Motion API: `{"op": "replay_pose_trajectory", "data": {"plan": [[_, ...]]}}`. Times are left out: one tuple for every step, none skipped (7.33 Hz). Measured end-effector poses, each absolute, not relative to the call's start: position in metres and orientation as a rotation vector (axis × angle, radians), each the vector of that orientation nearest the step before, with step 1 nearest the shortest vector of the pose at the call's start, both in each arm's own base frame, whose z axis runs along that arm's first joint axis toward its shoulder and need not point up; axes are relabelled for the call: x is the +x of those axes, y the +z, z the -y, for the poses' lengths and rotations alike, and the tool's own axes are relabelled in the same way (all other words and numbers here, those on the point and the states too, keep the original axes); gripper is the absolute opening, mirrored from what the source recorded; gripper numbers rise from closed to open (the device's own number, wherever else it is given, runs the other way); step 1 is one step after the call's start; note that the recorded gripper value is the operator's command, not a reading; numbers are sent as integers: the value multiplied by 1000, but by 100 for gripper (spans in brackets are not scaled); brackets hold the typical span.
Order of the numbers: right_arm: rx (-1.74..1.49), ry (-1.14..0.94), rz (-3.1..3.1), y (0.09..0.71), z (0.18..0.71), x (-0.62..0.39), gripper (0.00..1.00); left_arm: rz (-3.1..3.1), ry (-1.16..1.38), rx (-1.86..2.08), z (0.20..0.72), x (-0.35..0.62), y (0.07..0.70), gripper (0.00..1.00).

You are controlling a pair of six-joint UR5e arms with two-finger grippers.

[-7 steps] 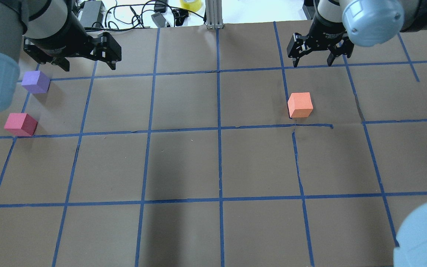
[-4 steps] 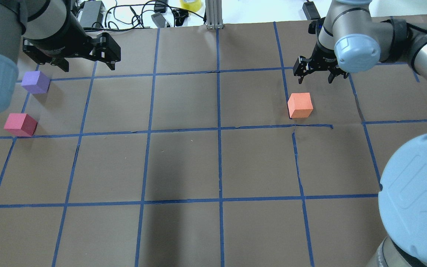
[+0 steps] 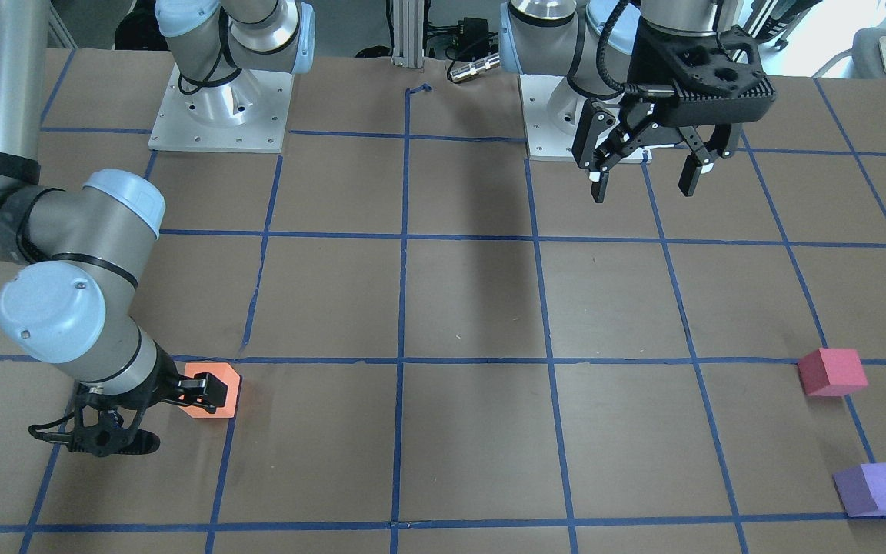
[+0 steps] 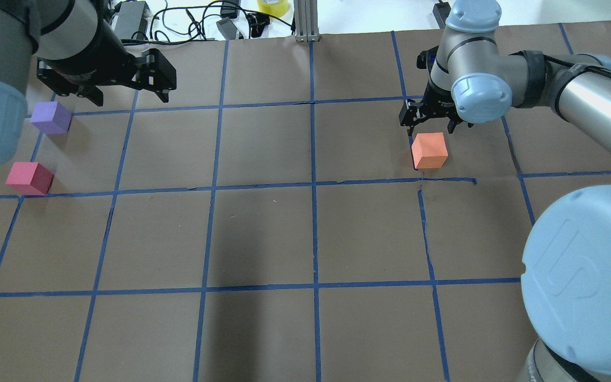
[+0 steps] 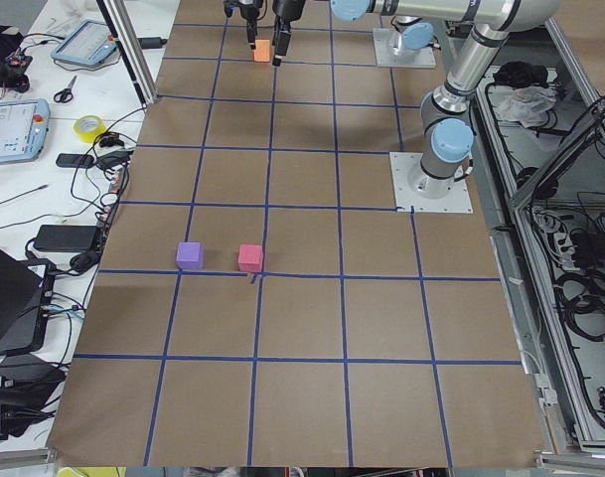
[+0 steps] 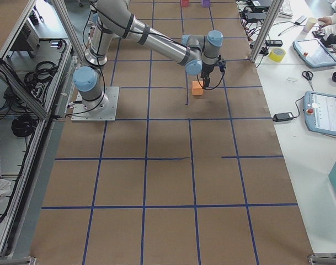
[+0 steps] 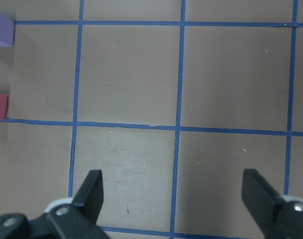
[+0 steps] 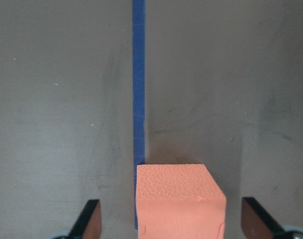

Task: Arrange blocks in a line
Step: 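Lower the right gripper onto the orange cube and close on it, then carry the orange cube with the right gripper toward the table center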

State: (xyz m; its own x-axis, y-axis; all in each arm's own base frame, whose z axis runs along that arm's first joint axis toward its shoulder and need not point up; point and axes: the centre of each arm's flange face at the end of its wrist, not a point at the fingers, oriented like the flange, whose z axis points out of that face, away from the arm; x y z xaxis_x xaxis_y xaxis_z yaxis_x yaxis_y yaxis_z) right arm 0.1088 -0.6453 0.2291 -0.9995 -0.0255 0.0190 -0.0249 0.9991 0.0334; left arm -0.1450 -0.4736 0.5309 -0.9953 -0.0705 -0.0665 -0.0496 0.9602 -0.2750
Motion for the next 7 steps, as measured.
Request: {"op": "replay_pose_trajectory", "data": {"plan": [[66,-78,3117,221,643,112,99,-3036,-423,-93,473,-145,531,100],[89,-103,3111,212,640,112,99,-3036,-424,-93,473,-145,531,100],[110,-117,3107,205,637,111,92,-3036,-424,-91,473,-146,531,100],[124,-124,3105,202,635,108,72,-3035,-423,-90,473,-146,531,100],[135,-126,3103,203,635,106,40,-3035,-423,-90,473,-146,531,100],[140,-129,3103,204,634,103,20,-3035,-424,-89,473,-146,531,100],[141,-135,3104,204,633,101,7,-3035,-424,-88,473,-146,531,100]]}}
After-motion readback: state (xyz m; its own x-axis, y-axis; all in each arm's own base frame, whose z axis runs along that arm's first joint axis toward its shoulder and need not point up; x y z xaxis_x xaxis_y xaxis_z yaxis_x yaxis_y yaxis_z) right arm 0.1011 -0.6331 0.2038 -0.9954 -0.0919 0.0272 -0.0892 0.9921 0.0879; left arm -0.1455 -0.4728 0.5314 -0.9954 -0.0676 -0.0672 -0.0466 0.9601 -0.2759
